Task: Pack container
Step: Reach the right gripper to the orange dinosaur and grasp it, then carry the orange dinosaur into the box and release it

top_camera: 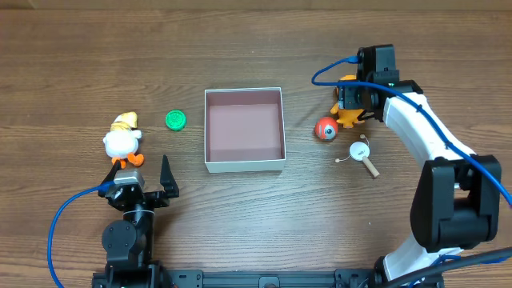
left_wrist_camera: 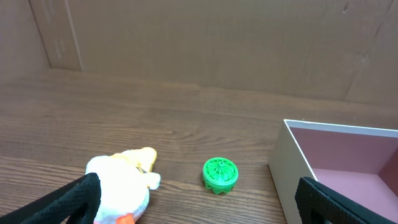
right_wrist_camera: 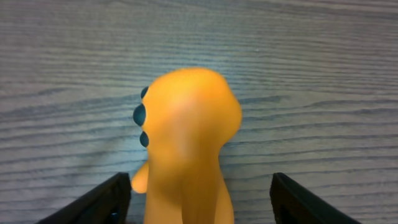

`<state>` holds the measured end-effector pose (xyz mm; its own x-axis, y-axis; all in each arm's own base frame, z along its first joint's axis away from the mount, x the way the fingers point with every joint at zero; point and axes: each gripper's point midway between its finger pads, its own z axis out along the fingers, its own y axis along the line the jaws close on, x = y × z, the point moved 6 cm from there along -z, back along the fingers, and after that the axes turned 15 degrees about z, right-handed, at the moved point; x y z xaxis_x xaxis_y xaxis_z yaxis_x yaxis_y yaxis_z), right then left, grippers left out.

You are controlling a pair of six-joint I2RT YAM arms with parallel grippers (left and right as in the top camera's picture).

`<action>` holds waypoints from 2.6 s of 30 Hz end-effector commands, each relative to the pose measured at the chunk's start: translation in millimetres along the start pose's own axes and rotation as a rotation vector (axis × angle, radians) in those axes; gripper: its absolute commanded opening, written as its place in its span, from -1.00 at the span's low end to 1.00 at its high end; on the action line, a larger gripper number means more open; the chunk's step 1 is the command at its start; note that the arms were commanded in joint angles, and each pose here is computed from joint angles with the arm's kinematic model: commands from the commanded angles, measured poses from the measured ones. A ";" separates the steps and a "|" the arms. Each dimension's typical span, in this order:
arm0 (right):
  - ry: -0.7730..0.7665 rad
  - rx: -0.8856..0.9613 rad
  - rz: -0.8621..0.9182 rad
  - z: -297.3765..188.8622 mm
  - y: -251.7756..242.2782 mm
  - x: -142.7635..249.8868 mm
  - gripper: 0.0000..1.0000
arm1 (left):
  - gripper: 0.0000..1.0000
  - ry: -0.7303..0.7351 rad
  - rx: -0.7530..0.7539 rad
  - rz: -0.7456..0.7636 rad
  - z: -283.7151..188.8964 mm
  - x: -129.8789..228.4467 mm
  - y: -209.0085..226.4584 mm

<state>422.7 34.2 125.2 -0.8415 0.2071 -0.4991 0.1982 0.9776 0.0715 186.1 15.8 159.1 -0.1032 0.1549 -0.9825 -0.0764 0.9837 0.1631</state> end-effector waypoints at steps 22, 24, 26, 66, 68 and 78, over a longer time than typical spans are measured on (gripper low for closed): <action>0.071 0.024 -0.006 25.0 -3.8 15.3 -0.92 | 1.00 -0.008 0.010 -0.010 -0.3 -0.6 -0.8; 0.036 0.014 -0.003 6.6 -1.0 0.3 -0.92 | 1.00 -0.008 0.010 -0.010 -0.3 -0.6 -0.8; -0.014 0.003 0.002 -17.9 1.9 -18.1 -0.92 | 1.00 -0.008 0.010 -0.010 -0.3 -0.6 -0.8; 0.034 -0.384 -0.132 -127.5 198.5 63.0 -0.92 | 1.00 -0.008 0.010 -0.010 -0.3 -0.6 -0.8; 0.068 -0.367 -0.139 -110.4 201.9 69.3 -0.92 | 1.00 -0.008 0.010 -0.010 -0.3 -0.6 -0.8; 0.067 -0.369 -0.112 -91.9 205.8 73.9 -0.92 | 1.00 -0.008 0.010 -0.010 -0.3 -0.6 -0.8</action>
<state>354.5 250.6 179.8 -0.8891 0.0571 -0.4542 -0.0931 0.9489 0.3016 186.1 15.8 159.1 -0.1032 0.1549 -0.9825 -0.0764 0.9837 0.1631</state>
